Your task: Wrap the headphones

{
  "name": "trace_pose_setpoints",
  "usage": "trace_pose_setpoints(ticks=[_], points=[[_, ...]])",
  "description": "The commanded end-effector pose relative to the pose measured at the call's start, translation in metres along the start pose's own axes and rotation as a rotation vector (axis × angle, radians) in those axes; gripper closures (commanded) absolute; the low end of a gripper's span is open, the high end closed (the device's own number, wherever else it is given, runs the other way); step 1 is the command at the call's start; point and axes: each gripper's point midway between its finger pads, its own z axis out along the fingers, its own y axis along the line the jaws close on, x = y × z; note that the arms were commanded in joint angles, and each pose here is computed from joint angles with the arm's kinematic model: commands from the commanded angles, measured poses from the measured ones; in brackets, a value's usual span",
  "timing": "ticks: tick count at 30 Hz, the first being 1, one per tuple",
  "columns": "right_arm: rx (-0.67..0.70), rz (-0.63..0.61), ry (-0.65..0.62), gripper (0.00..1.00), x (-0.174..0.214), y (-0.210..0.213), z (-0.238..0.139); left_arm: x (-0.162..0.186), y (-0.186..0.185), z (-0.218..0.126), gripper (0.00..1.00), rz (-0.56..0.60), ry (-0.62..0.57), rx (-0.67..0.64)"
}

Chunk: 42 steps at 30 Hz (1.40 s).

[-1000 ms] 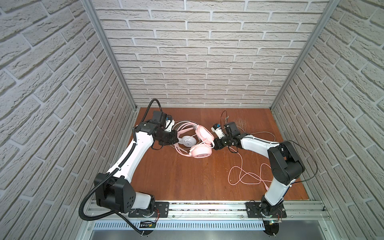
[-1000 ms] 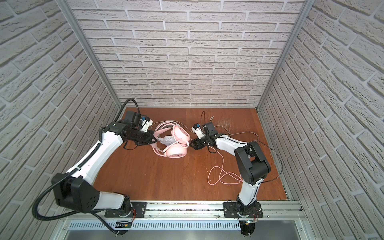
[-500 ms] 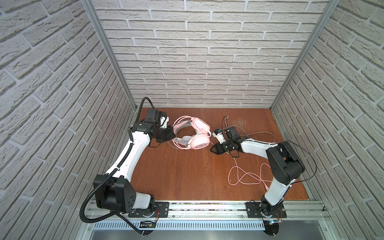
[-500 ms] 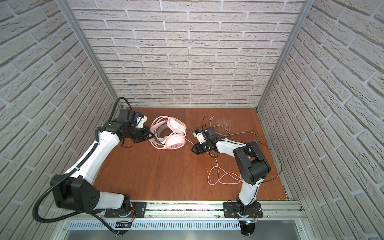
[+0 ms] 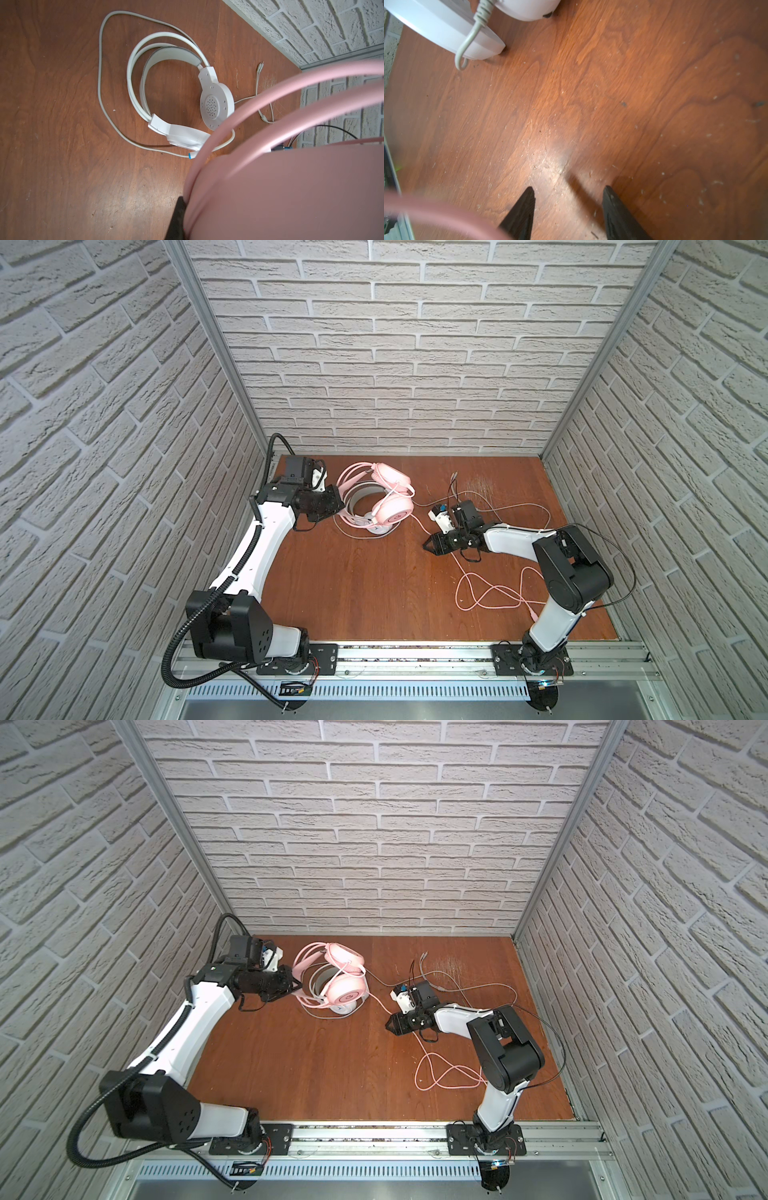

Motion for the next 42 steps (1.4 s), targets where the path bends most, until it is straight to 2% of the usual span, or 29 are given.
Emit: trace_pose_setpoints(ticks=[1,17,24,36,42], points=[[-0.03,-0.01,-0.033,0.48,-0.007,0.012,-0.008,-0.026,-0.021,-0.018,1.0,-0.005,-0.094,0.065],[-0.052,0.061,-0.006,0.59,0.018,0.012,0.0,-0.041,-0.021,-0.023,1.0,-0.05,-0.147,0.076],[-0.049,0.066,0.004,0.59,0.025,0.014,-0.001,-0.043,-0.019,-0.022,1.0,-0.066,-0.154,0.076],[-0.053,0.069,0.025,0.71,0.032,0.02,0.002,-0.046,-0.016,-0.024,1.0,-0.076,-0.18,0.065],[-0.023,0.008,0.027,0.79,0.03,0.035,-0.012,-0.048,-0.012,-0.023,1.0,-0.118,-0.202,0.06]])
